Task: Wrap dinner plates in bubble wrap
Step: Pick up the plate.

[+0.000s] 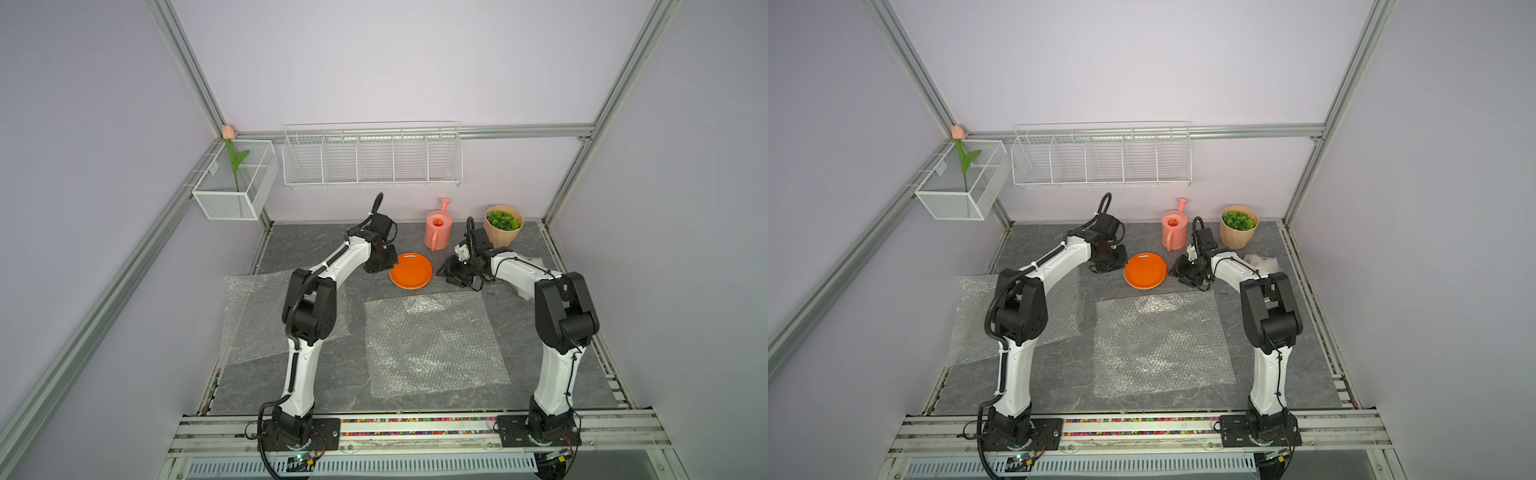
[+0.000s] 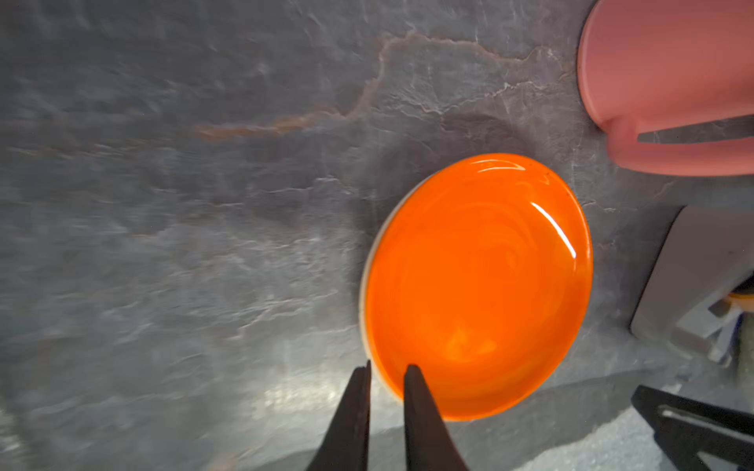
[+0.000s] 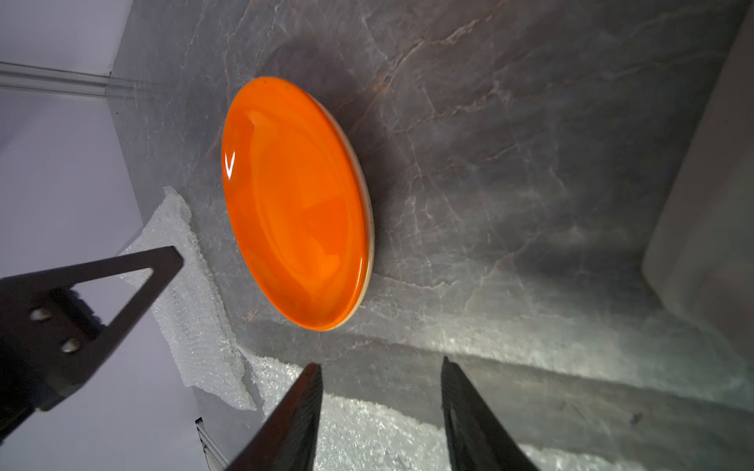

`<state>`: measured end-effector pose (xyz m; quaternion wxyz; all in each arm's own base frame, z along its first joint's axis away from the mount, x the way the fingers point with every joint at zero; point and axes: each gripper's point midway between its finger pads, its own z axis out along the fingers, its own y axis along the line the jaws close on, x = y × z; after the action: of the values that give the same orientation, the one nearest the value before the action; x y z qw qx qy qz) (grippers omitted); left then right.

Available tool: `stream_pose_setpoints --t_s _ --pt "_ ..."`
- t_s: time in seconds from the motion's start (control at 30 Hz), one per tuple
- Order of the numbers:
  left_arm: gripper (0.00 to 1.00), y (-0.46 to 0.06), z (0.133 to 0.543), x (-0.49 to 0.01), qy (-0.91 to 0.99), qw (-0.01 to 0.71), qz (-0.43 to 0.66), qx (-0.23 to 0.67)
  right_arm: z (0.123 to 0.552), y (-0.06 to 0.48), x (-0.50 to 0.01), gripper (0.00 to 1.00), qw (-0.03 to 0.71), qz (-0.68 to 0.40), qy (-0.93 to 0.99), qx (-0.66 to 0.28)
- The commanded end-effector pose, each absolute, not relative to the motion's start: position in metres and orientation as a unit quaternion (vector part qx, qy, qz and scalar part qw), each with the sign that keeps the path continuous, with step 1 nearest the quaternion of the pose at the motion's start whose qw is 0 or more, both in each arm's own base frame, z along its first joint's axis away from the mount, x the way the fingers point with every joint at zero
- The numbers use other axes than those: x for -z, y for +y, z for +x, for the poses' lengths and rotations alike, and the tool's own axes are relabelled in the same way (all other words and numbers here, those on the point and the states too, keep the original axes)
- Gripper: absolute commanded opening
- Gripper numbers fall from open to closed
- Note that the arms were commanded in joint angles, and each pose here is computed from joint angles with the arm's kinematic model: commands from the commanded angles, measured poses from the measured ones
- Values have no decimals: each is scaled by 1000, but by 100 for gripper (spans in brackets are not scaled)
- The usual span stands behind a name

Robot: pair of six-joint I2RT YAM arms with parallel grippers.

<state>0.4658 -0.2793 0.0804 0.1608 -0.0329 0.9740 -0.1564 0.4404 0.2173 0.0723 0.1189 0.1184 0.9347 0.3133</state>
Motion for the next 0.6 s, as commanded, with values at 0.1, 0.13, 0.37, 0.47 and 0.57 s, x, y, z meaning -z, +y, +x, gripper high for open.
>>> stream_pose_setpoints --t_s 0.1,0.13,0.37,0.47,0.57 --pt "11 -295 467 -58 981 122 -43 146 461 229 -68 50 123 113 926 -339" --pt "10 -300 466 -53 981 114 -39 152 463 230 -66 50 122 114 925 -340" --pt "6 -329 451 -32 980 64 -7 189 473 237 -56 47 119 114 924 -345" --pt "6 -338 441 -23 978 38 5 203 477 240 -52 44 120 114 922 -350" --pt "5 -340 433 -18 979 21 13 204 480 243 -46 37 115 115 922 -352"
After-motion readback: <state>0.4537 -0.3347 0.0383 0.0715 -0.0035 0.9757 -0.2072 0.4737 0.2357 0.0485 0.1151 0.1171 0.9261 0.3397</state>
